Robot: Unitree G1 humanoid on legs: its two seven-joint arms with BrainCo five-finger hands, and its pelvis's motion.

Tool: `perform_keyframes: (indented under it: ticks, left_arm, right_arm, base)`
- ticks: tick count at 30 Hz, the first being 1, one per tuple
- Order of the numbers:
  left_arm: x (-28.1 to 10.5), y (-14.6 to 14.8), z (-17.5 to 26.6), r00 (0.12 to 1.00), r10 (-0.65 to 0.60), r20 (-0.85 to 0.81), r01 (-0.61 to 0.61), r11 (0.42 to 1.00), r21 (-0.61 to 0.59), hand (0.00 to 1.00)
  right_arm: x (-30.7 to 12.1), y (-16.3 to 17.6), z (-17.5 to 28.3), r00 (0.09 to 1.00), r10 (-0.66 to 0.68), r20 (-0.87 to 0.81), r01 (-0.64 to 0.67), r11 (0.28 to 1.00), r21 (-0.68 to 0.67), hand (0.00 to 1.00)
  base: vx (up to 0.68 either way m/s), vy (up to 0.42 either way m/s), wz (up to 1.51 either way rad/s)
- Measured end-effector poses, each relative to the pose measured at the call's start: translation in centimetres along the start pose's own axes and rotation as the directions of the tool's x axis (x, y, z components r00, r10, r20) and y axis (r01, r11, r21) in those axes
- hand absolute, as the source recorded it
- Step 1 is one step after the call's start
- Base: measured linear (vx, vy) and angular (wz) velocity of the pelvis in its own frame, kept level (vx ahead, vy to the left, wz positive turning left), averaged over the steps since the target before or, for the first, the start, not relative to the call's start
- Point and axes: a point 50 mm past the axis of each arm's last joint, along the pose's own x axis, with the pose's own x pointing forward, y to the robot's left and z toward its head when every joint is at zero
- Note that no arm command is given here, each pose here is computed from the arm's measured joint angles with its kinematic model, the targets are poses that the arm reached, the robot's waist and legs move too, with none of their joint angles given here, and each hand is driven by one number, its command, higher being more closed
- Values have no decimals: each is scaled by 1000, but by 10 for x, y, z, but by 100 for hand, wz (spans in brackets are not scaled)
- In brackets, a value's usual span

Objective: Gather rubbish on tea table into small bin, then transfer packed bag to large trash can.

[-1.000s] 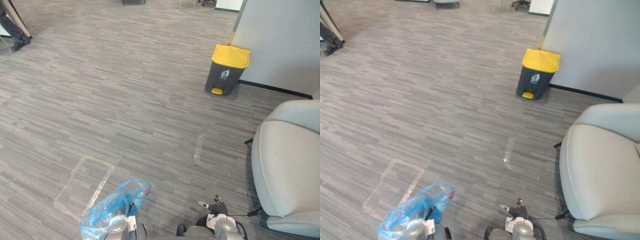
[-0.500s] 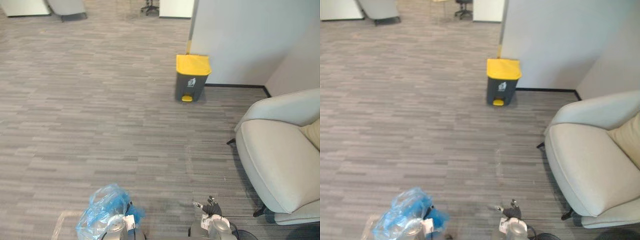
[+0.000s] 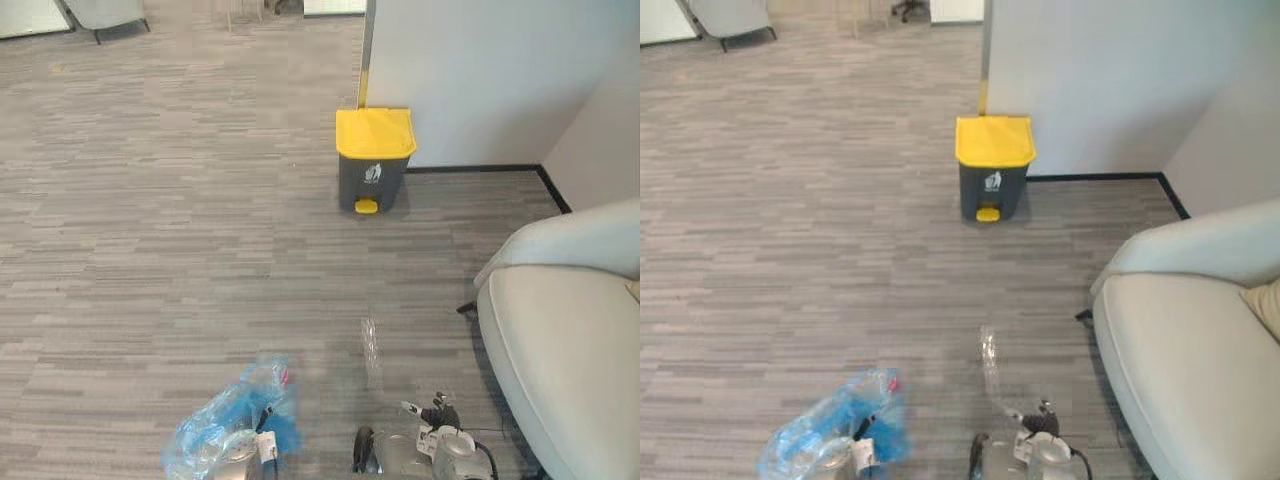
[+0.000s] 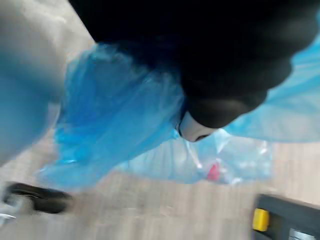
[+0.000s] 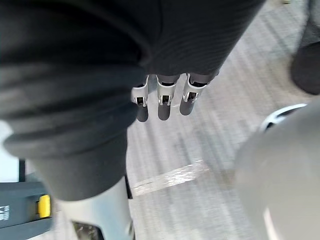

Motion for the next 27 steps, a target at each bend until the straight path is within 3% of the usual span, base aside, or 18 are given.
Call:
perform_keyframes:
  ticks: [15, 24, 27]
  left_arm:
    - [1, 1, -1, 1000, -6, -9, 6, 999, 41, 100]
    - [2, 3, -8, 999, -1, -45, 4, 999, 53, 100]
    - [-1, -10, -14, 997, -31, -72, 34, 999, 35, 100]
  right_arm:
    - [-5, 1, -12, 1000, -1, -27, 1, 1000, 7, 0]
    - [-1, -1, 0, 1000, -12, 11, 12, 1000, 0, 0]
    - [5, -12, 9, 999, -32, 22, 33, 999, -28, 0]
  base:
    - [426, 227, -43]
    - [443, -69, 25]
    - [466, -207, 26]
